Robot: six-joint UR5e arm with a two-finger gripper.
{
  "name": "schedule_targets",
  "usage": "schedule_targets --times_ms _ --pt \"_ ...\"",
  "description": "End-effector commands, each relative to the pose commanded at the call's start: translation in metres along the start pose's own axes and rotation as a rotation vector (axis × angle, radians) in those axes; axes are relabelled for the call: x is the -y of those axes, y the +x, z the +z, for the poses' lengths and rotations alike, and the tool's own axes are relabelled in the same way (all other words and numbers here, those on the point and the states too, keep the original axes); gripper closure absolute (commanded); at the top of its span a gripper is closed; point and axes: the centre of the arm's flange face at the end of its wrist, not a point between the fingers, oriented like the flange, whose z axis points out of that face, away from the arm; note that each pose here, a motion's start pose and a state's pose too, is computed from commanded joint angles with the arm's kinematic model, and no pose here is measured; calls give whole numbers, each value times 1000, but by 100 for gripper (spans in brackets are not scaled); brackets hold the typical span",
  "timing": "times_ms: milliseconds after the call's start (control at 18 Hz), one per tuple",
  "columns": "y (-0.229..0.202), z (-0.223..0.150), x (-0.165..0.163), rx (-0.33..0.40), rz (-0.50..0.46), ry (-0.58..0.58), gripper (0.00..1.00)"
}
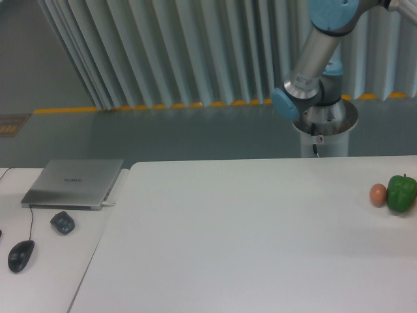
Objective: Place the yellow pepper in a basket
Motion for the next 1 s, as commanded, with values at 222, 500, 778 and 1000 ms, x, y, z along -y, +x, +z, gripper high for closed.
schedule_targets --times_ms 222,500,778,1000 --pt "0 -3 3 38 -44 48 0" --pt "5 -22 5 94 -126 97 0" --pt "5 -51 28 109 -202 86 0" --pt "11 -73 51 96 -192 88 0"
